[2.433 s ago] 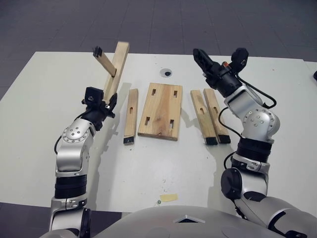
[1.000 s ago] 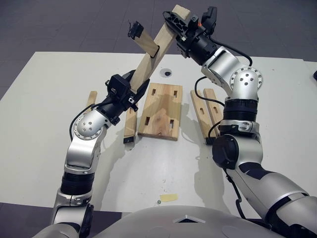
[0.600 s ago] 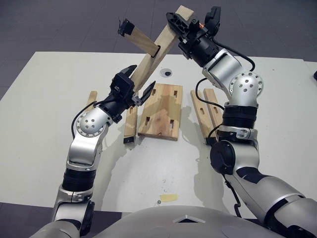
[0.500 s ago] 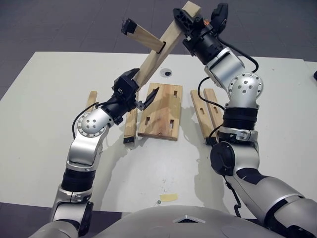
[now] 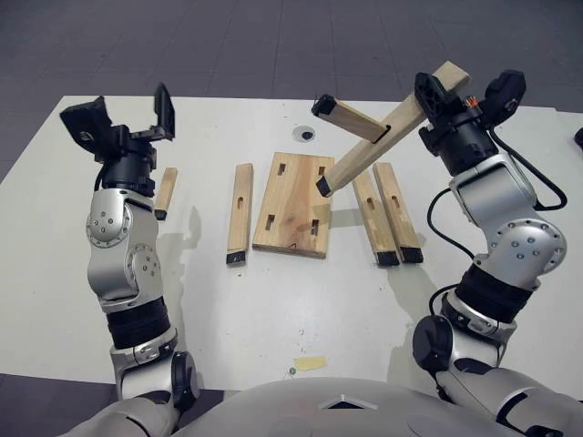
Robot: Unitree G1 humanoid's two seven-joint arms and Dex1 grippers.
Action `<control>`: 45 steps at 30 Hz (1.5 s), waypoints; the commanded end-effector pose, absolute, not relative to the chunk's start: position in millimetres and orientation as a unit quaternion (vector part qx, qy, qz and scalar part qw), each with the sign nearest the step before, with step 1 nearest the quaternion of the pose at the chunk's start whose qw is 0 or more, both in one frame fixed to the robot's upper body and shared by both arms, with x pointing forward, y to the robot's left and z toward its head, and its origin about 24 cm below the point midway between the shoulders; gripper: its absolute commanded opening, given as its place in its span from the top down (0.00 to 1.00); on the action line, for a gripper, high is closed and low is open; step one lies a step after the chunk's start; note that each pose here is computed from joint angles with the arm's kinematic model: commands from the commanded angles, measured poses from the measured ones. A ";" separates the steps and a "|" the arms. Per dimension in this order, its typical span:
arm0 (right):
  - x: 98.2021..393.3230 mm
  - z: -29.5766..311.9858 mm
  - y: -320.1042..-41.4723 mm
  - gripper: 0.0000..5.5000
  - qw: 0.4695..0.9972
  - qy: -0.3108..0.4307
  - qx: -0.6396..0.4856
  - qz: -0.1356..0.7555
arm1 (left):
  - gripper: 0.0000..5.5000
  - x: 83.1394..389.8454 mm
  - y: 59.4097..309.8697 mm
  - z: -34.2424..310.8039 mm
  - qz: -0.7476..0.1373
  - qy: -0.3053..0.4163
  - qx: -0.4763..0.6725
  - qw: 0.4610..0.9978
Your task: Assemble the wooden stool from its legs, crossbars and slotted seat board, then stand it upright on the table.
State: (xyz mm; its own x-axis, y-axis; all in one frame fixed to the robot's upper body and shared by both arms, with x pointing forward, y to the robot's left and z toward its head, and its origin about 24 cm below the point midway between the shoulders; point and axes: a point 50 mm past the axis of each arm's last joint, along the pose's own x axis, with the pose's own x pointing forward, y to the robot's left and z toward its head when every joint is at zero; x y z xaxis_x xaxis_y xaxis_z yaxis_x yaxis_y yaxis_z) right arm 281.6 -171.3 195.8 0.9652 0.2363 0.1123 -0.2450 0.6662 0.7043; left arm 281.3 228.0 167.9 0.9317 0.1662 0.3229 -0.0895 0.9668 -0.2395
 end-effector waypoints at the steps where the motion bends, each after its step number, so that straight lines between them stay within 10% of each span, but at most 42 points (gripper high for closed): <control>1: 274.3 177.9 -167.4 0.82 0.894 0.043 0.433 0.106 | 0.02 294.2 226.8 183.2 0.090 -0.205 -0.160 0.961; 45: 284.5 109.4 -152.7 0.81 0.974 0.041 0.225 -0.006 | 0.02 304.2 196.7 187.2 0.042 -0.222 -0.159 0.961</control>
State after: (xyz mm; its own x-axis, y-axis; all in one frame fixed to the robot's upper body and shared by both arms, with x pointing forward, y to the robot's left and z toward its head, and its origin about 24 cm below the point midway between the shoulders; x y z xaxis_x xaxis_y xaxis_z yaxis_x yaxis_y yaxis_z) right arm 282.6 -141.3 140.0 0.9953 0.0719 0.0643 -0.0953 0.8359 0.5405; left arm 301.8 200.8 183.2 0.9010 0.1652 0.4012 -0.0280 0.9449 -0.3261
